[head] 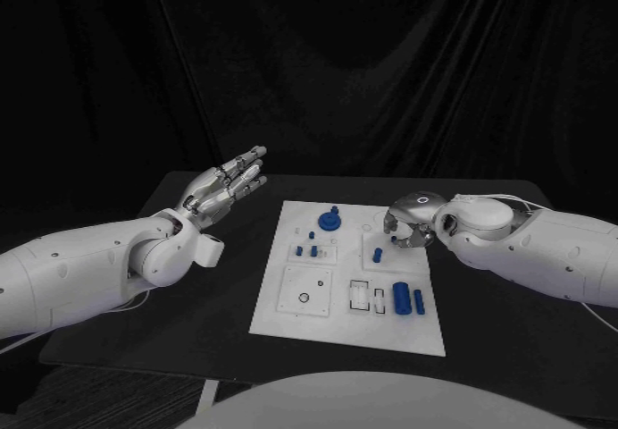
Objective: Assemble the parts on the task board
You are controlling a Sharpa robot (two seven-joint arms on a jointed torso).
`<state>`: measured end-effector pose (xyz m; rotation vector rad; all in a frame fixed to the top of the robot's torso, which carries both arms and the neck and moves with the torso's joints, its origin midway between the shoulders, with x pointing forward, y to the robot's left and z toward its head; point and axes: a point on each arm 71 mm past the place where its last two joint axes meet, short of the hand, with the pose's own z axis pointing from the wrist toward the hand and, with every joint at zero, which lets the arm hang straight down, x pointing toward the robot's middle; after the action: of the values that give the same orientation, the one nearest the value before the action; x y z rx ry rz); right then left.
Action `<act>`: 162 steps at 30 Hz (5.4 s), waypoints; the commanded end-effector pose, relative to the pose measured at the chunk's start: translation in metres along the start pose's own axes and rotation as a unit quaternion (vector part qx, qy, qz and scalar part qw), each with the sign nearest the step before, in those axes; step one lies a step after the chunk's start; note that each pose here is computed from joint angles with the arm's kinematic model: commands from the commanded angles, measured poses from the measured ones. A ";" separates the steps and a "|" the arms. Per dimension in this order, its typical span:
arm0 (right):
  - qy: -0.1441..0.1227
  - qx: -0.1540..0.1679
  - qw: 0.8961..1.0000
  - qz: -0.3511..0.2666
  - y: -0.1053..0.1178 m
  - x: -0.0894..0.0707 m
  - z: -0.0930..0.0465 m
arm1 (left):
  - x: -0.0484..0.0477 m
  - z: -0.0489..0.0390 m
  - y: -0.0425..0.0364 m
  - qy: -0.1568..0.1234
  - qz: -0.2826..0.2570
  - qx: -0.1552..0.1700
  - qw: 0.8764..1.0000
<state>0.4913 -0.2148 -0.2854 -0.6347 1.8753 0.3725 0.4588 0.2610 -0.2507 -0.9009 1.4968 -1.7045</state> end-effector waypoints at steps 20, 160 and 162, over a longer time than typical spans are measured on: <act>-0.014 0.001 1.000 0.004 -0.002 0.017 0.005 | 0.0050 0.0004 -0.0049 0.010 -0.017 0.055 0.998; 0.001 -0.128 0.990 0.057 0.170 0.004 0.028 | 0.0116 -0.0020 0.0247 0.022 -0.034 -0.013 0.999; 0.004 -0.127 0.990 0.057 0.170 0.004 0.028 | 0.0116 -0.0023 0.0251 0.022 -0.035 -0.014 0.999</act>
<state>0.4121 -0.0631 -0.3039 -0.7015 1.8709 0.7183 0.4524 0.2509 -0.2760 -0.9432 1.5505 -1.7451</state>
